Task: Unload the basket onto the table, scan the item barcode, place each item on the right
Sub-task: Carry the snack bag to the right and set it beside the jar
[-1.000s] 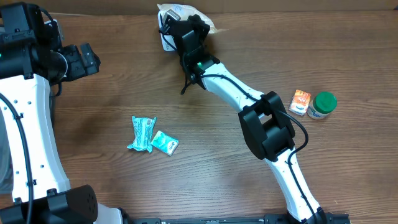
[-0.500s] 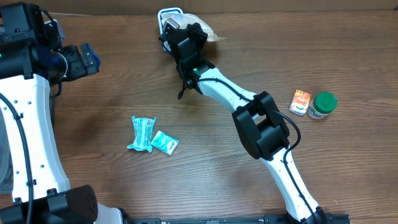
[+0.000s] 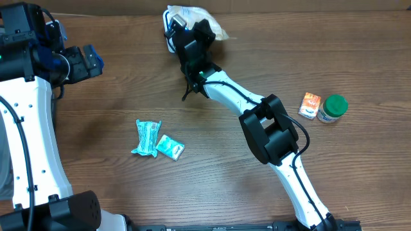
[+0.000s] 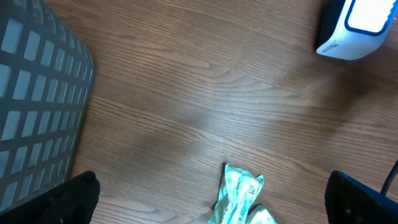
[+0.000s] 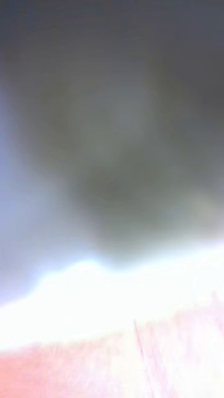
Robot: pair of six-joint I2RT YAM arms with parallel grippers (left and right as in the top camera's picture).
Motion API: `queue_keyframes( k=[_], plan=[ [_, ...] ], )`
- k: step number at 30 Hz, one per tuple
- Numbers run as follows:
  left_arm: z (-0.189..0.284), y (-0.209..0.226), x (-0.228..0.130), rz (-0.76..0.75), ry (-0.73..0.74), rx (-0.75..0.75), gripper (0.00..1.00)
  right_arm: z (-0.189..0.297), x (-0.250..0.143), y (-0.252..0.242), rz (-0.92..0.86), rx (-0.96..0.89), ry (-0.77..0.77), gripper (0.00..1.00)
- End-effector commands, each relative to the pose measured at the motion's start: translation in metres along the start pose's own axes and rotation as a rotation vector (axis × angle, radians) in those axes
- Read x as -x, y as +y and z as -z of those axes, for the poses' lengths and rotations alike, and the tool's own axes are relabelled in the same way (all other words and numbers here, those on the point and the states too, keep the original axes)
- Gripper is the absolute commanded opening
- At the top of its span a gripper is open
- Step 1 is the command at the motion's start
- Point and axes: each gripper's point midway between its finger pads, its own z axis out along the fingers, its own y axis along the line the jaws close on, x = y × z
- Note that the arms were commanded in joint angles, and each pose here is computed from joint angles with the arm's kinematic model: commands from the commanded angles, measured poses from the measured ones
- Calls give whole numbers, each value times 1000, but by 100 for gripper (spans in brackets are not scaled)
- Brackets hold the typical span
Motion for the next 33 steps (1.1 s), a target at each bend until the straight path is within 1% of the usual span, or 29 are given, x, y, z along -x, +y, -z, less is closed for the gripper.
queue_keyframes(
  k=[1, 11, 15, 19, 24, 25, 28, 29, 30, 33],
  plan=[
    [9, 1, 6, -22, -31, 3, 100, 3, 3, -18, 20, -78, 16, 4],
    [9, 1, 6, -22, -31, 3, 100, 13, 12, -11, 46, -66, -2, 4],
    [9, 1, 6, -22, -31, 3, 100, 20, 19, -26, 34, -63, -6, 4],
    [9, 1, 6, -22, -31, 3, 99, 30, 27, -82, -111, -95, -16, 4],
    [9, 1, 6, -22, -31, 3, 99, 52, 21, -176, -284, -124, -13, 4],
    [9, 1, 6, -22, -31, 3, 99, 58, 18, -189, -310, -100, -11, 4],
    [9, 1, 6, -22, -31, 3, 100, 82, 0, -212, -388, 74, -5, 4],
    [9, 1, 6, -22, -31, 3, 100, 95, -13, -216, -467, 174, 15, 4],
    [9, 1, 6, -22, -31, 3, 100, 102, -22, -217, -530, 231, 36, 4],
    [9, 1, 6, -22, -31, 3, 100, 126, -55, -211, -759, 453, 149, 4]
  ],
)
